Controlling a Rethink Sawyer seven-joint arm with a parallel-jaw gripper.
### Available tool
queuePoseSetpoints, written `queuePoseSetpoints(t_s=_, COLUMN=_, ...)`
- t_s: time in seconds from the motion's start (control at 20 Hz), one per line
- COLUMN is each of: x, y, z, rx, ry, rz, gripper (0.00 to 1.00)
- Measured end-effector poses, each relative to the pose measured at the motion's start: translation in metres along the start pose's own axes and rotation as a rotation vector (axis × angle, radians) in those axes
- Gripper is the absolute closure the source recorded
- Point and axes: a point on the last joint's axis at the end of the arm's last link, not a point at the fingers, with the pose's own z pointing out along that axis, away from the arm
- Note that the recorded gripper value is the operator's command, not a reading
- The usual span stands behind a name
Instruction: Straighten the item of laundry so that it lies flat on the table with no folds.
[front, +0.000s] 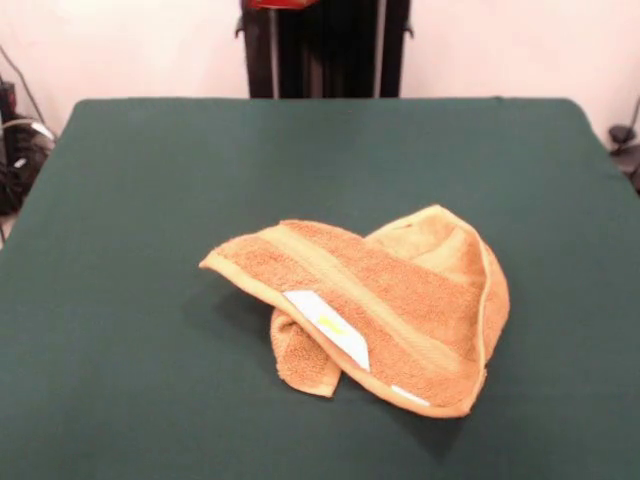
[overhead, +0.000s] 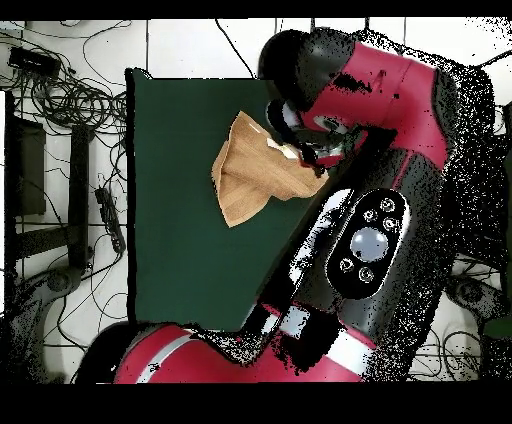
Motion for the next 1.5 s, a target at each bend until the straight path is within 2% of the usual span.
queuePoseSetpoints(t_s=0.2, x=-0.061, y=0.002, z=-0.005, rx=-0.036, ry=-0.035, rz=0.044, gripper=0.0)
queuePoseSetpoints(t_s=0.25, x=-0.091, y=0.001, z=-0.005, rx=-0.052, ry=-0.051, rz=0.066, gripper=0.0)
queuePoseSetpoints(t_s=0.4, x=-0.153, y=-0.009, z=0.0, rx=-0.065, ry=-0.076, rz=0.12, gripper=0.0)
queuePoseSetpoints(t_s=0.7, x=-0.203, y=-0.028, z=0.011, rx=-0.053, ry=-0.085, rz=0.172, gripper=0.0)
queuePoseSetpoints(t_s=0.95, x=-0.204, y=-0.029, z=0.013, rx=-0.043, ry=-0.097, rz=0.169, gripper=0.0)
queuePoseSetpoints(t_s=1.15, x=-0.186, y=-0.02, z=0.007, rx=-0.055, ry=-0.097, rz=0.145, gripper=0.0)
queuePoseSetpoints(t_s=1.5, x=-0.118, y=-0.002, z=-0.015, rx=-0.071, ry=-0.111, rz=0.071, gripper=0.0)
